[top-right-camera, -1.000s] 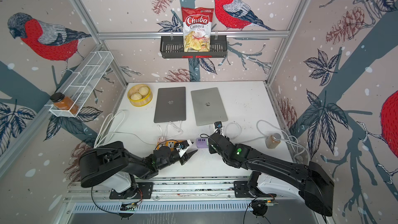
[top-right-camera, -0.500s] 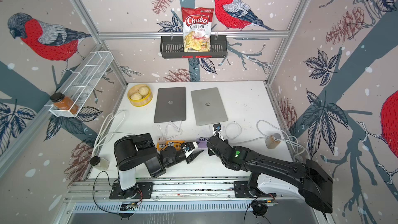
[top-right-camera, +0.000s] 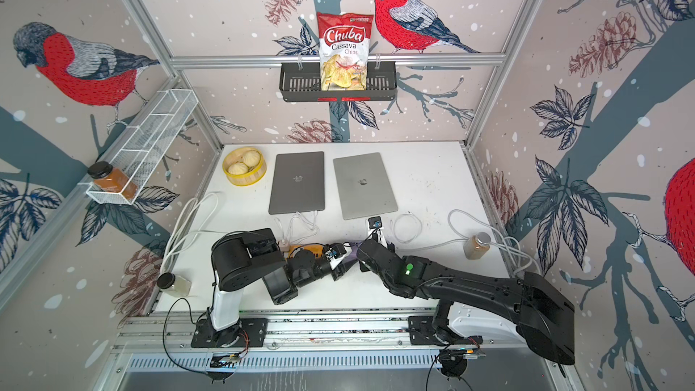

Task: Unplug the laptop charger
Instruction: Remove the charging cable from the plug.

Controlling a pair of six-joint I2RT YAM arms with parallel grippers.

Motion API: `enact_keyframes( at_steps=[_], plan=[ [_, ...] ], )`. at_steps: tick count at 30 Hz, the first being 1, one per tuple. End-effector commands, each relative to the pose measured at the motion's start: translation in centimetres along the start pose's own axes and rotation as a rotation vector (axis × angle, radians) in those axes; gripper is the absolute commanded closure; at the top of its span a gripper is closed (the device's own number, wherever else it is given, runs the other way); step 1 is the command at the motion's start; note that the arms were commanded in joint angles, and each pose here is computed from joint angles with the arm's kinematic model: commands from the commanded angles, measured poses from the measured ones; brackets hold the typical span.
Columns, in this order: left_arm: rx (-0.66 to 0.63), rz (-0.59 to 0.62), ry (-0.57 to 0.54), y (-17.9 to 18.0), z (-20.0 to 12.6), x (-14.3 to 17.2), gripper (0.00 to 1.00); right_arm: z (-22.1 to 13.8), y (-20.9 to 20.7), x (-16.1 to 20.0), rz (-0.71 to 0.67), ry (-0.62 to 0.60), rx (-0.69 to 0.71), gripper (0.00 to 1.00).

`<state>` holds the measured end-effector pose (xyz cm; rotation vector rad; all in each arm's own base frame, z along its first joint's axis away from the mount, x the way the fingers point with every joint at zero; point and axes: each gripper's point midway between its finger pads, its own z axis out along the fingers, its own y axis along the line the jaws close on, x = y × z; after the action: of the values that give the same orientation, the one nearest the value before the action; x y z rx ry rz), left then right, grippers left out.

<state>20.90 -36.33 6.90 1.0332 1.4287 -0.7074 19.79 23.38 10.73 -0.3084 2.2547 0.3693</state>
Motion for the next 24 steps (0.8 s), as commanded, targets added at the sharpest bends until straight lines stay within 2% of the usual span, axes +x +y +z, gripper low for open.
enact_keyframes(
  at_steps=[1,16,24],
  plan=[
    [-0.019,-0.008,-0.217,1.0,-0.4,-5.2,0.52,0.2,0.0,-0.4,0.013,-0.028,0.005,0.72],
    [0.062,-0.008,-0.228,0.3,-0.2,-5.2,0.52,1.3,0.6,0.0,-0.006,-0.012,0.019,0.79],
    [0.066,-0.017,-0.229,0.8,0.1,-5.0,0.52,1.2,0.5,-0.4,-0.001,-0.029,0.031,0.81]
  ],
)
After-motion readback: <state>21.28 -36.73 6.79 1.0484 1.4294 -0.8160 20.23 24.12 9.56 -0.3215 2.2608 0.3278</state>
